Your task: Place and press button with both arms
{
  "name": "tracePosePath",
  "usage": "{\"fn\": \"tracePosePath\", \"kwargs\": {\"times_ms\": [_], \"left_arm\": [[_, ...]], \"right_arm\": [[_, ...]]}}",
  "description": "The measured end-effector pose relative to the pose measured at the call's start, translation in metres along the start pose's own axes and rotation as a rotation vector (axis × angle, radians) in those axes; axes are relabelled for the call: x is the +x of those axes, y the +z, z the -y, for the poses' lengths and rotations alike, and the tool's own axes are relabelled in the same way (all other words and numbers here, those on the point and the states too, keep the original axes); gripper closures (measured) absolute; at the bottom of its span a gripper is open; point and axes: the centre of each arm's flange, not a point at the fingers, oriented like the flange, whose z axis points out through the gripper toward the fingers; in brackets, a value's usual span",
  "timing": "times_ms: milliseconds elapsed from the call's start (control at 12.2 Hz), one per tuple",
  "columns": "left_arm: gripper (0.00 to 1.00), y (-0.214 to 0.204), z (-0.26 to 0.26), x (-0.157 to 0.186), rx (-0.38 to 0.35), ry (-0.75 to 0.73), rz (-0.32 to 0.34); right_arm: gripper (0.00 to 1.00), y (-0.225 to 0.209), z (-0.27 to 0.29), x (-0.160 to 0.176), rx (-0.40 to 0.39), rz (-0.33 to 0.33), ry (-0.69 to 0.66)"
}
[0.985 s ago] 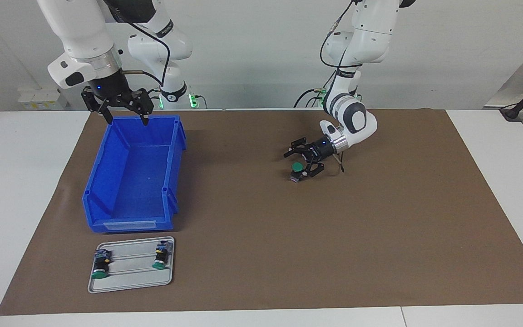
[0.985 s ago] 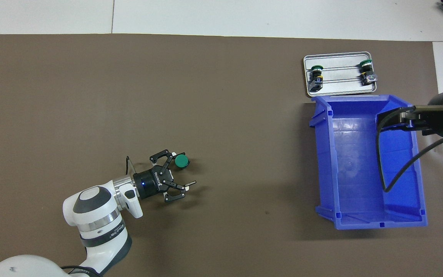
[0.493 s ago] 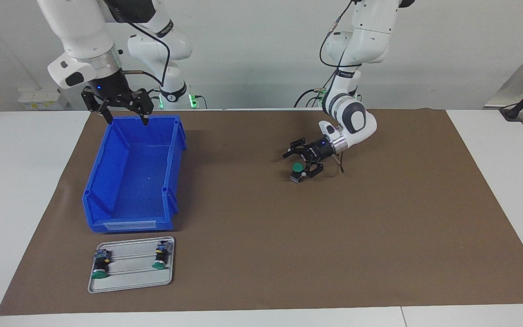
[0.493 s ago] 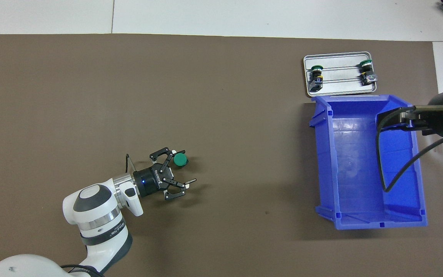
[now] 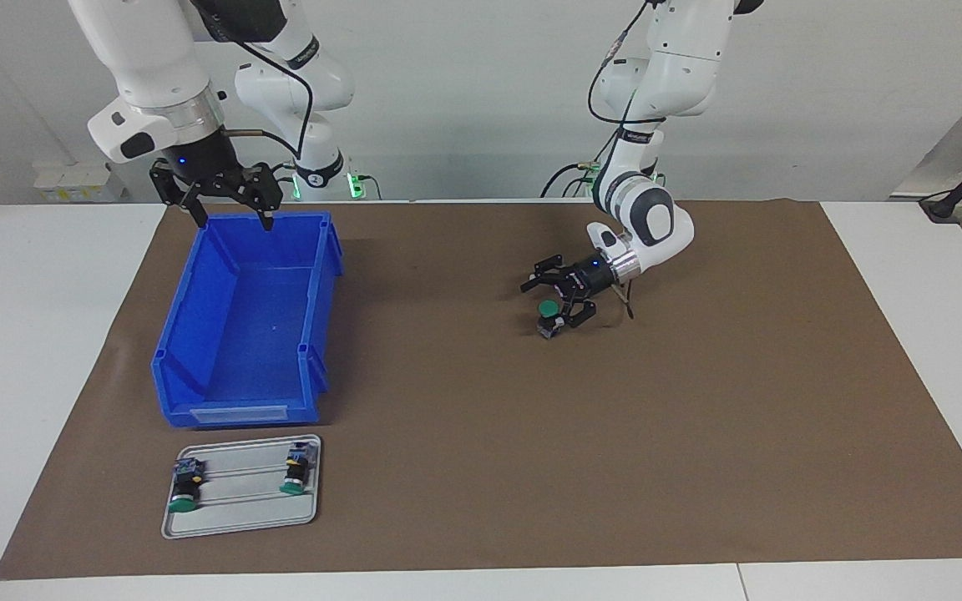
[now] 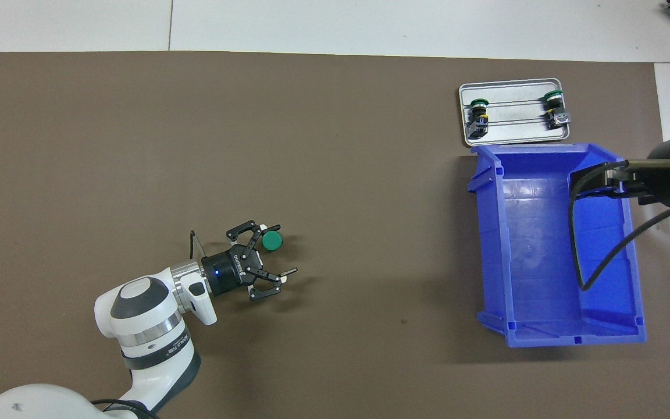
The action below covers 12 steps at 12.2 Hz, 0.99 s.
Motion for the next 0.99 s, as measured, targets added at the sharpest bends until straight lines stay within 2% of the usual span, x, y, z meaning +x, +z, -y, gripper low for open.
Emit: {"fn": "tracePosePath", "kwargs": {"times_ms": [493,985], "left_arm": [[0.00,-0.0045,0.0029,-0.0067,0.021,-0.004,0.044],[0.00,-0.0049,0.0044,-0.0063,0.026,-0.002,0.048]], "right_arm": [[0.00,0.0000,0.0000,0.0000,0.000,0.000,0.000],[0.00,0.0000,0.0000,0.0000,0.000,0.000,0.000]]}}
